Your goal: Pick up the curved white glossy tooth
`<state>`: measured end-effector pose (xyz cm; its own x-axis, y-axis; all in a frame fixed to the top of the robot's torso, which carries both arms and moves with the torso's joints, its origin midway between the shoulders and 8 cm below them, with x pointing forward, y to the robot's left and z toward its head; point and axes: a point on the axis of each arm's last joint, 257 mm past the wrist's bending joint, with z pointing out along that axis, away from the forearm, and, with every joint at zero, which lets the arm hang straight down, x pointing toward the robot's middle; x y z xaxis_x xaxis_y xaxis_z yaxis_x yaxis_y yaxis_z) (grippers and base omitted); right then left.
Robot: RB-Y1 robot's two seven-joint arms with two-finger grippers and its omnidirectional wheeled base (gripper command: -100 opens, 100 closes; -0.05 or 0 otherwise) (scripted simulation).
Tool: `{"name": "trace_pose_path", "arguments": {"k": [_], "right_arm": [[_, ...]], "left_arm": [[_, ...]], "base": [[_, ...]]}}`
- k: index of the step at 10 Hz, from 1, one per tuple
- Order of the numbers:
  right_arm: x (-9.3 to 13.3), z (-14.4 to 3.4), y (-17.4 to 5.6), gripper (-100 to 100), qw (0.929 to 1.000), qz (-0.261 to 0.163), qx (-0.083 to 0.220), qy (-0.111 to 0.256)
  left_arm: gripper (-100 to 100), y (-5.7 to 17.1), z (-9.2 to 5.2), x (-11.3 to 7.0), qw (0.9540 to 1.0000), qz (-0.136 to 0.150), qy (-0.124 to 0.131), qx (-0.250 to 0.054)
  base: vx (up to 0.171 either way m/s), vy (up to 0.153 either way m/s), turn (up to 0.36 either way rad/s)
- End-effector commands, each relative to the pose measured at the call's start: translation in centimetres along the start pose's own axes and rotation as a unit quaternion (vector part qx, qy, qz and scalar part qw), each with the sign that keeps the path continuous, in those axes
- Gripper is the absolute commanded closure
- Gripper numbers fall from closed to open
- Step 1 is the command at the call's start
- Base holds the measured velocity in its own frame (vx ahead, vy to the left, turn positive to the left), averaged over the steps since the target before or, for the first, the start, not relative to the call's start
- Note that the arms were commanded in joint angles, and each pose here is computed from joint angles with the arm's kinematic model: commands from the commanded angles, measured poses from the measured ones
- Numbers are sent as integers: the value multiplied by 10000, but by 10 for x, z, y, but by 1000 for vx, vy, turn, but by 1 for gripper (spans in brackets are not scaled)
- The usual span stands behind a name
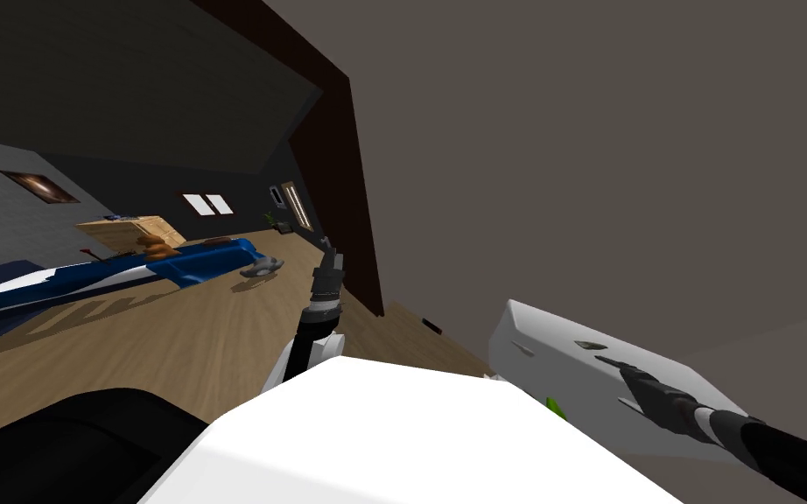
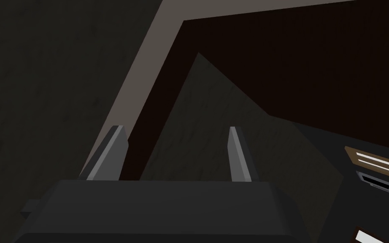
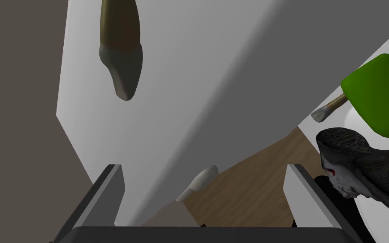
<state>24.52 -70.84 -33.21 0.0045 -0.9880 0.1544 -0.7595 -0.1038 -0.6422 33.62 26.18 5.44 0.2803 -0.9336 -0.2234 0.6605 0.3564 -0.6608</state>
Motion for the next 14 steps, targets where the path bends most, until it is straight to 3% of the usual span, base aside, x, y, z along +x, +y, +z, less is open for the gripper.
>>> {"name": "trace_pose_path", "arguments": {"k": [1, 5, 7, 9, 10, 14], "right_arm": [[9, -5, 6, -100, 9999, -30, -100, 63], [49, -43, 51, -100, 9958, -287, -777, 392], [49, -43, 51, -100, 9958, -287, -777, 392], [68, -64, 69, -100, 9918, -406, -1088, 538], [68, -64, 69, -100, 9918, -406, -1088, 538], [102, -112, 98, -100, 9797, -610, -1743, 778]], "left_arm": [[0, 0, 0, 0, 10000, 0, 0, 0], [0, 0, 0, 0, 10000, 0, 0, 0], [0, 0, 0, 0, 10000, 0, 0, 0], [0, 0, 0, 0, 10000, 0, 0, 0], [0, 0, 0, 0, 10000, 0, 0, 0], [0, 0, 0, 0, 10000, 1, 0, 0]], "base": [[28, 28, 5], [40, 36, 38], [30, 16, 1], [30, 14, 29], [37, 18, 6], [77, 5, 15]]}}
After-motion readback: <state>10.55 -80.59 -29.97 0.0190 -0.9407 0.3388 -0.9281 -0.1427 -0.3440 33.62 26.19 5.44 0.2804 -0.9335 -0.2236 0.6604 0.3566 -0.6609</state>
